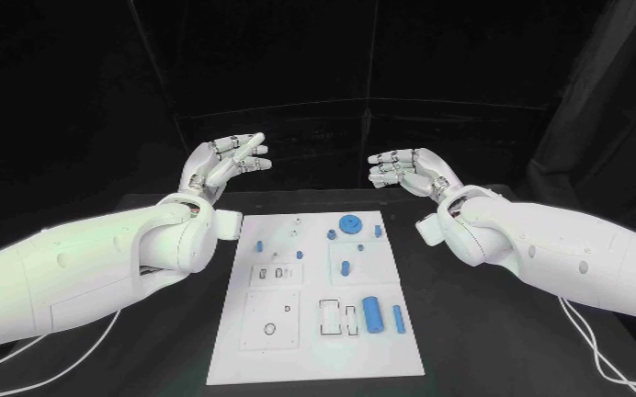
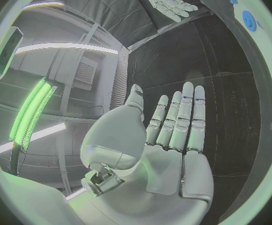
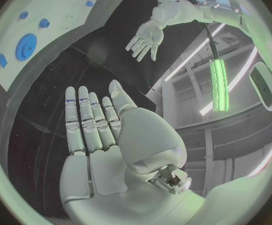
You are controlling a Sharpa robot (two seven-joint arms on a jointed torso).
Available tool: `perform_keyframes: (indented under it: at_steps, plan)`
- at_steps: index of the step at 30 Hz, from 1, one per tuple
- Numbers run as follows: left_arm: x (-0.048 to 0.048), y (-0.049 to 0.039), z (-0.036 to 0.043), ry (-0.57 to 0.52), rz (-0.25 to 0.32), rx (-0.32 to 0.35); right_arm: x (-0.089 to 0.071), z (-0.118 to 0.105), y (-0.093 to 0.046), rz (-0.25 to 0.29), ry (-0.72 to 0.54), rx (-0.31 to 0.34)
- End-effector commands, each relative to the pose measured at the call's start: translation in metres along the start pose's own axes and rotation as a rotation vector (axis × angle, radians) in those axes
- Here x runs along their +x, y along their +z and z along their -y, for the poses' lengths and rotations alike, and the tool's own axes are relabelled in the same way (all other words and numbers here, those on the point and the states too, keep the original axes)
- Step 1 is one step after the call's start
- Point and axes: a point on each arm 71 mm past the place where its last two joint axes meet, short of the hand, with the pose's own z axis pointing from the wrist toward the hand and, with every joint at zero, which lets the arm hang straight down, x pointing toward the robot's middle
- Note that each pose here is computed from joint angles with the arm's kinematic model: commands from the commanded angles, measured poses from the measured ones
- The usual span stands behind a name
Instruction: Assemble the parts on the task board
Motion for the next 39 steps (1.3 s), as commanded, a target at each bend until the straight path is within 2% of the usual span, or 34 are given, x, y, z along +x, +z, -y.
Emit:
perform_keyframes:
  at_steps: [1, 5, 11, 15, 21, 27, 39]
  plan:
    - [0.0009, -0.0037, 0.0072, -0.01, -0.079, 0.029, 0.006, -0.012, 0.006, -0.106, -0.278, -0.083]
    - [-0.0026, -0.0123, 0.0154, -0.012, -0.106, 0.034, 0.009, -0.029, 0.016, -0.168, -0.477, -0.133]
    - [-0.0018, -0.0262, 0.0256, -0.039, -0.144, 0.031, 0.019, -0.042, 0.023, -0.223, -0.716, -0.156]
    - [0.0021, -0.0367, 0.0353, -0.067, -0.178, 0.03, 0.03, -0.047, 0.029, -0.265, -0.876, -0.158]
    - [0.0107, -0.0457, 0.045, -0.097, -0.217, 0.034, 0.046, -0.051, 0.036, -0.325, -1.035, -0.162]
    - [0.0162, -0.0486, 0.0498, -0.111, -0.238, 0.036, 0.055, -0.052, 0.04, -0.351, -1.104, -0.162]
    - [0.0206, -0.0504, 0.0522, -0.123, -0.256, 0.033, 0.063, -0.05, 0.045, -0.396, -1.145, -0.14]
